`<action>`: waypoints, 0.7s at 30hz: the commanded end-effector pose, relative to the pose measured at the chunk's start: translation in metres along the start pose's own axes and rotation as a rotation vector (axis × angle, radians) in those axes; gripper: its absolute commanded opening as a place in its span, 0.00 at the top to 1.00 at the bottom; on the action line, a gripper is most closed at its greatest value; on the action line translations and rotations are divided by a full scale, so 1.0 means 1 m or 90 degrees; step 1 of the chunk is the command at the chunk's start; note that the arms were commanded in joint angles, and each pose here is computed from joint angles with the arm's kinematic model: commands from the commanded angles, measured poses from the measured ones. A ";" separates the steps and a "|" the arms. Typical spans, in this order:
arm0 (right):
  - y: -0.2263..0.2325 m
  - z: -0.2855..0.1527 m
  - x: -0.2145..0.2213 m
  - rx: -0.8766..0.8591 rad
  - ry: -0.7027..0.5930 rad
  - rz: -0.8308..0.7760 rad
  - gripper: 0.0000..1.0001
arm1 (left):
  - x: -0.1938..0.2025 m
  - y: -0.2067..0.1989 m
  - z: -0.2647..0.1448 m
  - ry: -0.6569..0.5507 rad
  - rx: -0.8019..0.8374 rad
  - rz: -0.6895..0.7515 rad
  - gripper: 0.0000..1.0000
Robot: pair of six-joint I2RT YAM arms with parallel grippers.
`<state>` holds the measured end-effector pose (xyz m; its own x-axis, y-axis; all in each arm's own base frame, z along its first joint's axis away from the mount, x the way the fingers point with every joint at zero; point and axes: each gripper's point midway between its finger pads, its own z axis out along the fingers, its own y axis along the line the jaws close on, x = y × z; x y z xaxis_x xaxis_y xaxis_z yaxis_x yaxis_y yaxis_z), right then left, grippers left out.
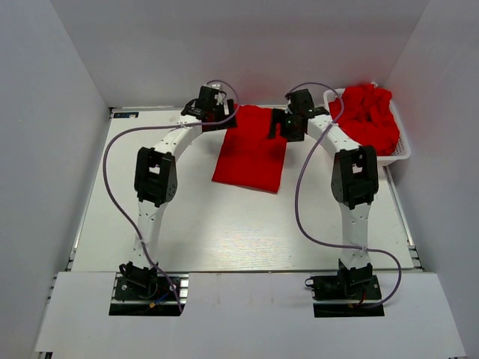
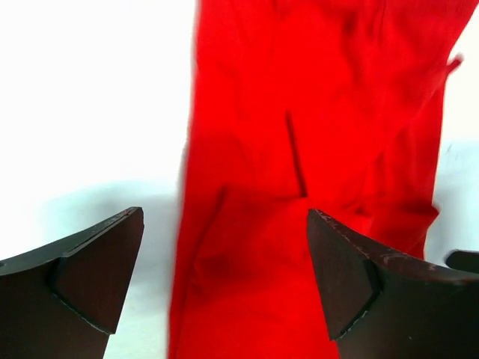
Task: Fold and stack the t-shirts
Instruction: Fold the folded rectangular tshirt in 1/3 of the way
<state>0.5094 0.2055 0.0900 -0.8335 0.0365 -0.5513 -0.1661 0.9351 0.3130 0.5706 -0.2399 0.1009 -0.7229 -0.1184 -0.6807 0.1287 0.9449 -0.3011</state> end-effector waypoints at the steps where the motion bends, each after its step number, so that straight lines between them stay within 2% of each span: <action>1: -0.001 -0.032 -0.035 0.020 -0.060 -0.030 0.10 | -0.046 -0.001 -0.035 -0.069 -0.009 -0.010 0.00; 3: 0.001 -0.044 -0.034 0.018 -0.073 -0.035 0.10 | -0.059 -0.005 -0.059 -0.094 -0.006 -0.003 0.00; 6: 0.005 -0.061 -0.019 0.006 -0.074 -0.045 0.10 | -0.044 0.006 -0.073 -0.081 -0.028 0.015 0.00; 7: -0.001 -0.056 0.003 0.011 -0.043 -0.041 0.10 | -0.040 0.009 -0.085 -0.083 -0.036 0.021 0.00; 9: 0.006 -0.074 0.000 0.001 -0.071 -0.043 0.10 | -0.029 0.015 -0.096 -0.070 -0.048 0.028 0.00; 10: 0.001 -0.067 0.025 0.006 -0.037 -0.041 0.10 | -0.006 0.026 -0.095 -0.040 -0.065 0.028 0.00; 12: 0.006 -0.079 0.027 0.000 -0.051 -0.037 0.10 | 0.001 0.027 -0.114 -0.044 -0.063 0.028 0.00; 13: 0.005 -0.081 0.039 0.003 -0.036 -0.032 0.10 | 0.028 0.029 -0.111 -0.010 -0.060 0.043 0.00; 17: 0.004 -0.076 0.094 -0.006 0.020 0.011 0.10 | 0.071 0.031 -0.115 0.044 -0.033 0.063 0.00; 19: 0.015 -0.079 0.094 -0.028 -0.003 0.027 0.10 | 0.091 0.039 -0.113 0.068 -0.041 0.062 0.00; 21: 0.018 -0.071 0.115 -0.031 0.019 0.041 0.10 | 0.108 0.041 -0.111 0.088 -0.043 0.066 0.00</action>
<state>0.3729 0.1837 0.0797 -0.8765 0.0263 -0.4806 -0.1452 0.9376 0.3160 0.4334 -0.1762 0.0903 -0.7968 -0.0072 -0.6042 0.1261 0.9759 -0.1779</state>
